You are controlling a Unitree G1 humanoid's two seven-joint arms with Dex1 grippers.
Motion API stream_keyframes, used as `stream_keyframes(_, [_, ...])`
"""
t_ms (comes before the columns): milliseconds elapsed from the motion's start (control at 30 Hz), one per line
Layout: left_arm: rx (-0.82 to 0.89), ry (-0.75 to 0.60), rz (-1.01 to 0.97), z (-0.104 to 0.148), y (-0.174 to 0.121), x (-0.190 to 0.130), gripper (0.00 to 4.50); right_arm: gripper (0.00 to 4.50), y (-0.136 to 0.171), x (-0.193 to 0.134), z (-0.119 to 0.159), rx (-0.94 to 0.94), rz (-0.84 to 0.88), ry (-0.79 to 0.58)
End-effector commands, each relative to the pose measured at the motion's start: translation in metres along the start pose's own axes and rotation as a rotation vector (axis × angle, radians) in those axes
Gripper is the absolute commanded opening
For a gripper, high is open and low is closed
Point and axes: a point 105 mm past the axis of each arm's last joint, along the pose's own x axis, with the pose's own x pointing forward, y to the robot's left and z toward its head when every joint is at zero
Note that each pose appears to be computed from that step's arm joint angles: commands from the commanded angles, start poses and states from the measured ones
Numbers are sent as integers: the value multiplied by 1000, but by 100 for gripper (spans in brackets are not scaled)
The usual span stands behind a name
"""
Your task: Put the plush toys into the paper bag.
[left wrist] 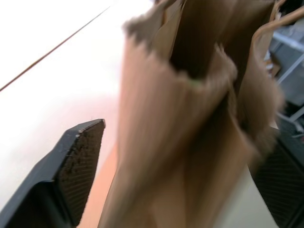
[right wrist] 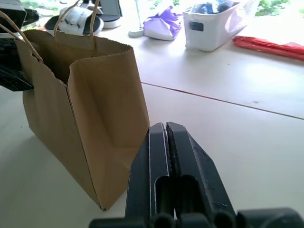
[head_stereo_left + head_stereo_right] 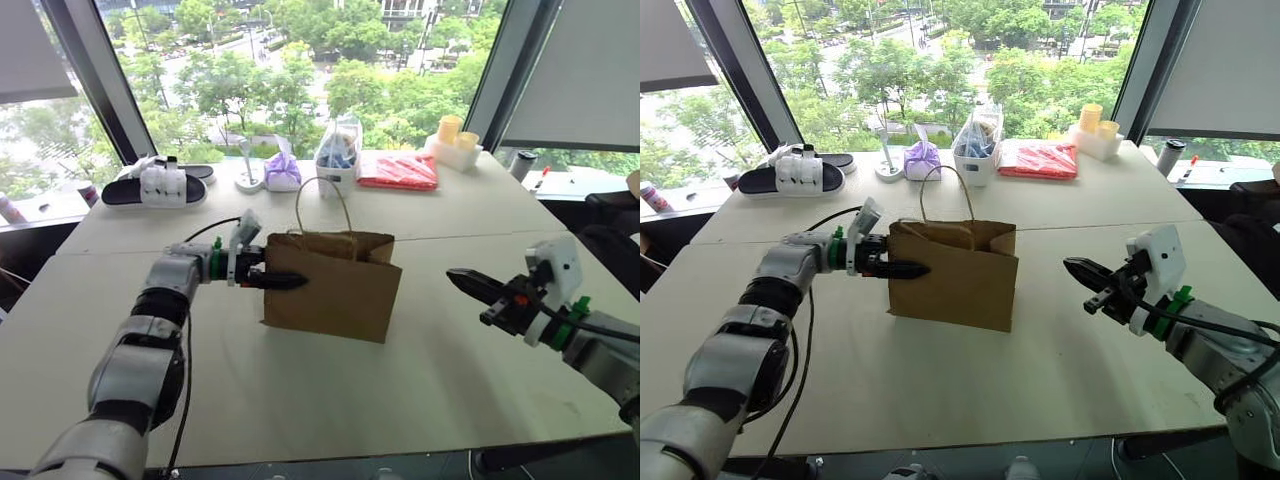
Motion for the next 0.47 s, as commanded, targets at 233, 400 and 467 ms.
stream_keyframes(233, [76,-2,217,18,-29,-73,444,0,11,-2,18,-155,187,60])
stream_keyframes(400, [91,-12,229,18,-64,-76,444,0,17,-1,17,-182,285,87])
stream_keyframes(467, [72,-39,246,19,-75,-75,444,0,18,-1,17,-192,310,94])
